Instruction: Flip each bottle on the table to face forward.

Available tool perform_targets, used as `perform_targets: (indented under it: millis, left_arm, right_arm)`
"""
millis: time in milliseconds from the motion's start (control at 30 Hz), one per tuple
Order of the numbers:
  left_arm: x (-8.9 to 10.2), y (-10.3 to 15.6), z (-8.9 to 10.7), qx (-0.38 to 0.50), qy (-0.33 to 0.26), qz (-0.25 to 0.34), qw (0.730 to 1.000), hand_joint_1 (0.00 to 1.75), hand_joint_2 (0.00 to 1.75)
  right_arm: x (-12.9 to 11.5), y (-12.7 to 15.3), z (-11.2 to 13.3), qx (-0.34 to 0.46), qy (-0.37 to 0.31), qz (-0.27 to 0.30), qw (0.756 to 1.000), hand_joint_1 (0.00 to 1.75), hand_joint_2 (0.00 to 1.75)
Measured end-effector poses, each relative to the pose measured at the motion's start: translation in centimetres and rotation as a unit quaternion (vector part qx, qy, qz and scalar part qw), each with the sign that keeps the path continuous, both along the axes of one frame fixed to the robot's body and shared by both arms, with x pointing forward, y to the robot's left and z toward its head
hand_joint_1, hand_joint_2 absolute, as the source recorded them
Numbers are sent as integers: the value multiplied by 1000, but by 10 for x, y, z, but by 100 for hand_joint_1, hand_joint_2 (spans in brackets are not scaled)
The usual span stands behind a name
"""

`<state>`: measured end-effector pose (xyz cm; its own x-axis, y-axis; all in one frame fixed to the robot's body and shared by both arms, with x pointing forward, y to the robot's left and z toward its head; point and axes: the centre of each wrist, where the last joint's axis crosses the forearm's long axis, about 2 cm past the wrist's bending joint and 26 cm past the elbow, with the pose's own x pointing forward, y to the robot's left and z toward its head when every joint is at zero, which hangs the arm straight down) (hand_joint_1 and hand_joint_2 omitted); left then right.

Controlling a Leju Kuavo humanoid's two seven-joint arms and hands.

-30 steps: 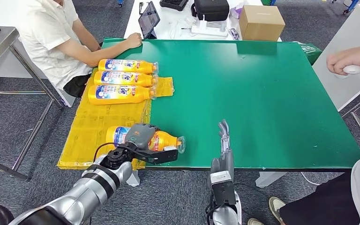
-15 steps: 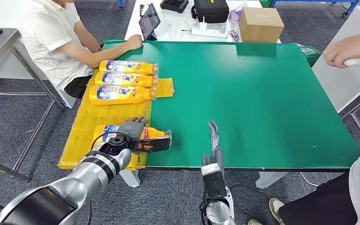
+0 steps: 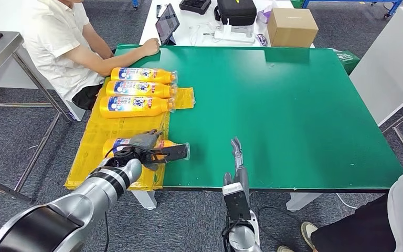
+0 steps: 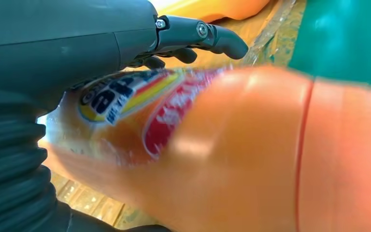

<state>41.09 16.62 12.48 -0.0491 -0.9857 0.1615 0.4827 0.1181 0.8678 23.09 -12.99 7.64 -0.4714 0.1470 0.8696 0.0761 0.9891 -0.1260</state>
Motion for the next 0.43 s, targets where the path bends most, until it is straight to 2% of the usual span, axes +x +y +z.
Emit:
perform_targets:
  millis: [233,433]
  left_arm:
    - [2,0,3,-115,-13,-23,993,0,175]
    - [-9,-14,-2,-198,-71,-62,976,0,175]
  right_arm:
    - [-2,0,-4,-5,3,-10,1000,0,0]
    - [-4,0,-6,-8,7,-21,1000,0,0]
